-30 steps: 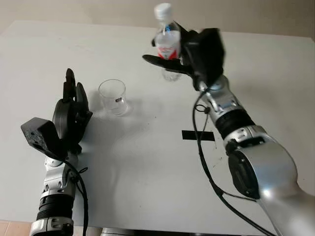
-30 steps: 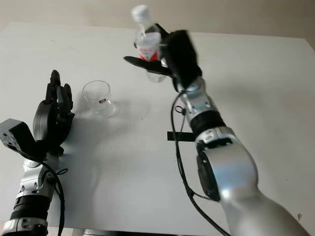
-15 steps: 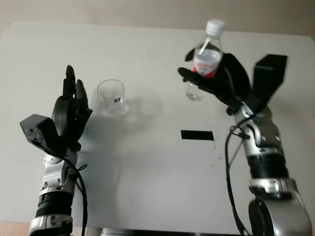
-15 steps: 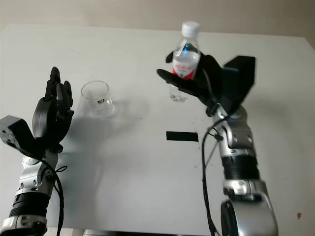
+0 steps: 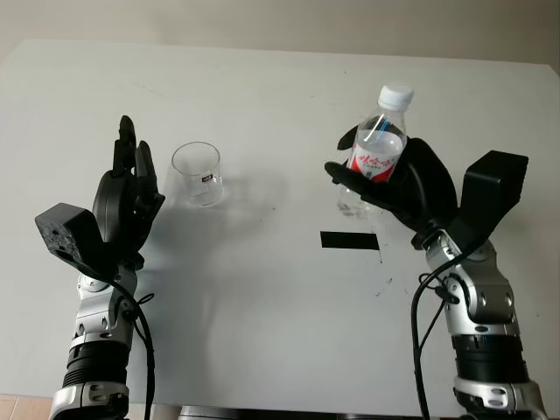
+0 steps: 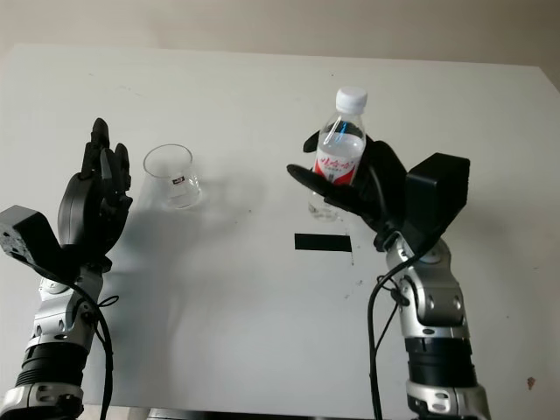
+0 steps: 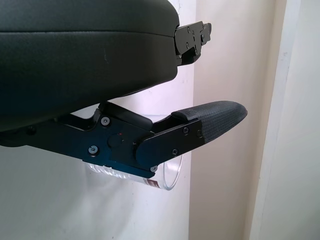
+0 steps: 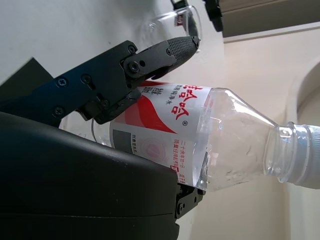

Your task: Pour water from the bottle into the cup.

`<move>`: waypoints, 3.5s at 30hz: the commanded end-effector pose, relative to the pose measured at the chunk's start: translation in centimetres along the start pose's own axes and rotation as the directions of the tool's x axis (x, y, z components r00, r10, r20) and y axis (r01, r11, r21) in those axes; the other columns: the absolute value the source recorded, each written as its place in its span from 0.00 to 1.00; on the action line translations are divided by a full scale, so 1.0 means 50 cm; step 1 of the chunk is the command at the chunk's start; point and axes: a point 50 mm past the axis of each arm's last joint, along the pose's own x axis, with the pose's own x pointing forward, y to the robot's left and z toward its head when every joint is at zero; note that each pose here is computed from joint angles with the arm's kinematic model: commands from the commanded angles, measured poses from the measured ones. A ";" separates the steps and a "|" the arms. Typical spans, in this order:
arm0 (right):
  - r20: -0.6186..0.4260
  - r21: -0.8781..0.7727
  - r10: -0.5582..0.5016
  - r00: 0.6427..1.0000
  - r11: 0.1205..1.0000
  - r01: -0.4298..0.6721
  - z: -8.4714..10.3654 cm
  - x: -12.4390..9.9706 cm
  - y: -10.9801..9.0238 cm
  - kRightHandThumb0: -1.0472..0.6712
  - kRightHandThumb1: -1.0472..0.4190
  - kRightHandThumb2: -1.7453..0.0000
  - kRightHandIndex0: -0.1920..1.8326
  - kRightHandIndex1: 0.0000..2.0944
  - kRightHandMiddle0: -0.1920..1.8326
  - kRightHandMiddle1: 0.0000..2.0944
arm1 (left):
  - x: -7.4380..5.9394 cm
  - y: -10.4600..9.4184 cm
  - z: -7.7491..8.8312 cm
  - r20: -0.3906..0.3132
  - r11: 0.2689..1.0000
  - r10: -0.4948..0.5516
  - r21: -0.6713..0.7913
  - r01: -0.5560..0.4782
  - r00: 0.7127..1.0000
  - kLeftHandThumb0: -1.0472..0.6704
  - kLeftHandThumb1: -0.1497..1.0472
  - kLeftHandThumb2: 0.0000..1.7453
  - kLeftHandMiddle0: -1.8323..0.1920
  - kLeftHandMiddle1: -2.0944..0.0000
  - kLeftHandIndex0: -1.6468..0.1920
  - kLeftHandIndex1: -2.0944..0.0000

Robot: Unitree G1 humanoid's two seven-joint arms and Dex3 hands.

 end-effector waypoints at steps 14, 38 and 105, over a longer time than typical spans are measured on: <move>-0.064 -0.005 0.002 0.998 1.000 -0.002 -0.022 -0.008 0.010 0.45 0.00 0.85 0.67 1.00 0.57 1.00 | 0.000 0.011 0.007 0.017 1.000 0.002 0.009 -0.002 1.000 0.18 1.00 0.43 1.00 1.00 1.00 1.00; -0.036 -0.157 -0.038 0.999 0.987 0.032 -0.088 -0.026 0.003 0.46 0.00 0.85 0.66 1.00 0.53 1.00 | 0.001 0.018 0.012 0.024 1.000 -0.003 0.025 0.003 1.000 0.19 1.00 0.42 1.00 1.00 1.00 1.00; 0.193 -0.185 -0.104 0.976 0.973 0.140 -0.082 -0.064 -0.046 0.06 0.08 0.97 0.00 0.00 0.00 0.00 | 0.007 0.021 0.014 0.011 0.999 -0.005 0.042 0.004 1.000 0.19 1.00 0.43 1.00 1.00 1.00 1.00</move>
